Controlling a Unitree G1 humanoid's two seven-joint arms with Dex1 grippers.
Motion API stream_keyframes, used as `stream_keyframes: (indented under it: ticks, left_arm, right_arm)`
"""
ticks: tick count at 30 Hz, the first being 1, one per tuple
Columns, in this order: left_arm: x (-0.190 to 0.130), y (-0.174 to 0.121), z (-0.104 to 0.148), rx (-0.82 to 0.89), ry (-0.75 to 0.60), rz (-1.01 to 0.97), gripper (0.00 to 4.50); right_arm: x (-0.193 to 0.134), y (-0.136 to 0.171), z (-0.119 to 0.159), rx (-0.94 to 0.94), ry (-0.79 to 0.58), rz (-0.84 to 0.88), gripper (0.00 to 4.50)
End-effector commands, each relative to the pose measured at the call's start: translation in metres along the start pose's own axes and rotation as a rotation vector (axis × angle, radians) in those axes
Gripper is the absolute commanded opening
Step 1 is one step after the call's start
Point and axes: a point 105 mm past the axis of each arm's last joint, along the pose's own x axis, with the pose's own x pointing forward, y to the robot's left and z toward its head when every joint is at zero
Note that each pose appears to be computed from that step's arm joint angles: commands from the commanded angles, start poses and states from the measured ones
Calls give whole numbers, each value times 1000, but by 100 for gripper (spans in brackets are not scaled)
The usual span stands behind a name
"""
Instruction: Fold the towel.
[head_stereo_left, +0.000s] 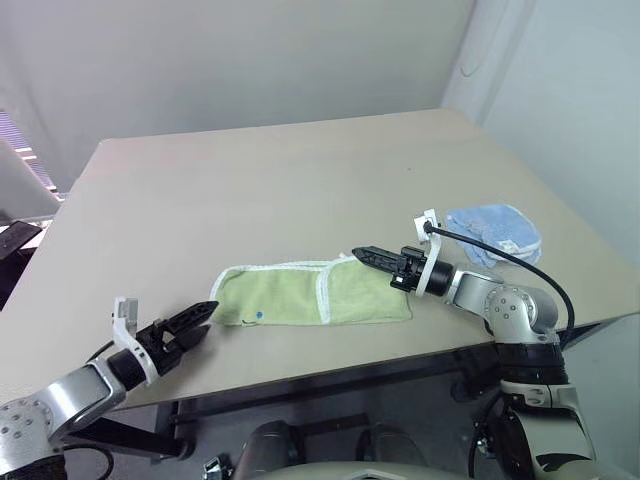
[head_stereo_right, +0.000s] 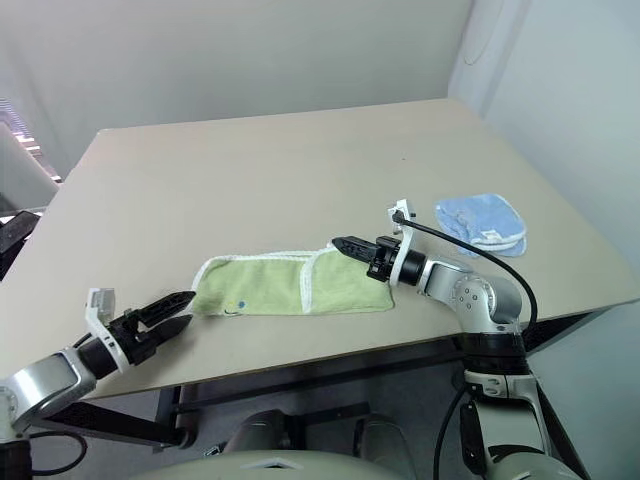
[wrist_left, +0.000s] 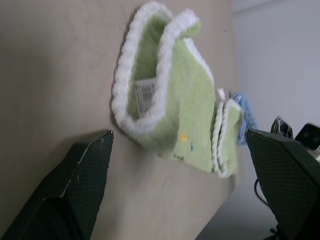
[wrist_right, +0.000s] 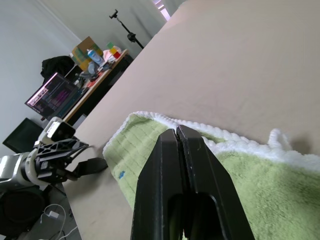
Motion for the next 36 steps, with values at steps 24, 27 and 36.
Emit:
stream_keyframes:
  ticks: [24, 27, 36]
  left_arm:
    - [62, -13, 4, -51, -9, -30, 243]
    - [61, -17, 10, -48, -38, -41, 138]
    - [56, -30, 9, 4, -23, -96, 4]
  right_arm:
    - [-10, -12, 15, -32, -93, -103, 0]
    - [-10, -13, 15, -39, -96, -108, 0]
    - [-6, -14, 9, -78, -71, -108, 0]
